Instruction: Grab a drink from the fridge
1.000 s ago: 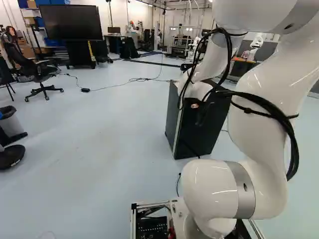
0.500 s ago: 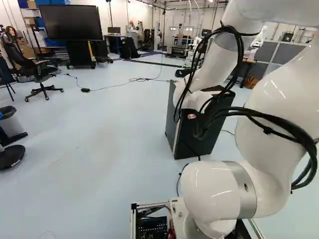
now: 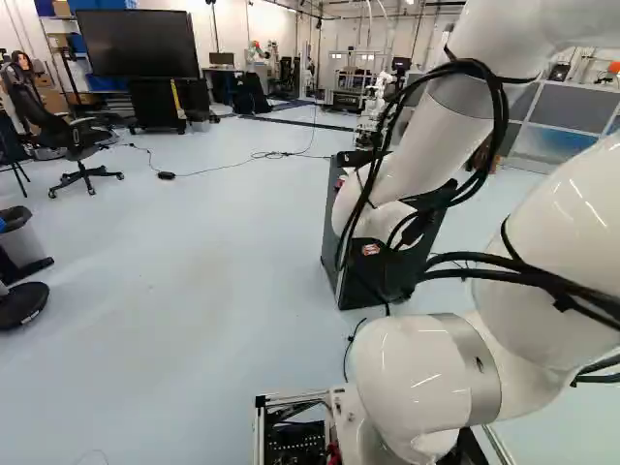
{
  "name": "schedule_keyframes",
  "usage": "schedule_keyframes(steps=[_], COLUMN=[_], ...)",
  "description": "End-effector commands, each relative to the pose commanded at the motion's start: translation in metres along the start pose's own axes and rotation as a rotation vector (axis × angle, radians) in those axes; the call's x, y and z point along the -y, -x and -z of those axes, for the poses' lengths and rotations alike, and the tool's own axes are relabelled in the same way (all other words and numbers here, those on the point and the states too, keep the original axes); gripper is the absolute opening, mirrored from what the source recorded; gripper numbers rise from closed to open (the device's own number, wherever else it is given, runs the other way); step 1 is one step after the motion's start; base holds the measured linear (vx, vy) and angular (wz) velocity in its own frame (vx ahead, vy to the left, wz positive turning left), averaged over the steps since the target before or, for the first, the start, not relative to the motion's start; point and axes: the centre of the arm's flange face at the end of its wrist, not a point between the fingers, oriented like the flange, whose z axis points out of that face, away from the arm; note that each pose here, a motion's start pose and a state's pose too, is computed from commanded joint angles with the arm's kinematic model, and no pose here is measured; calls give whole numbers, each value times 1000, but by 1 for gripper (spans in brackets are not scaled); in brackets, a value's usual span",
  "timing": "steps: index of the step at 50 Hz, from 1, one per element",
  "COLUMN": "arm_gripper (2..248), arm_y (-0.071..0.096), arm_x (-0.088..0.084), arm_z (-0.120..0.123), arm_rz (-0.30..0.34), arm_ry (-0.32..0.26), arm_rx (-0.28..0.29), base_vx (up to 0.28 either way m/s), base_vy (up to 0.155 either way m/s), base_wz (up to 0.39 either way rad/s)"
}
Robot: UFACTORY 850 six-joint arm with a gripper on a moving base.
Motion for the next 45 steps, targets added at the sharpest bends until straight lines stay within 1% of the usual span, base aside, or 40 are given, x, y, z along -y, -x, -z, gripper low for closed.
schedule_keyframes(steps=[23,34,45], arm_gripper=[93,93,93], arm_y=[24,31,34], arm_x=[10,12,13], arm_z=[31,39,43], arm_rz=[2,2,2], arm_ry=[-22,-28,-30], arm_rx=[15,19,21], base_vx=[0,0,0], base_vy=[0,0,0], base_wz=[0,0,0])
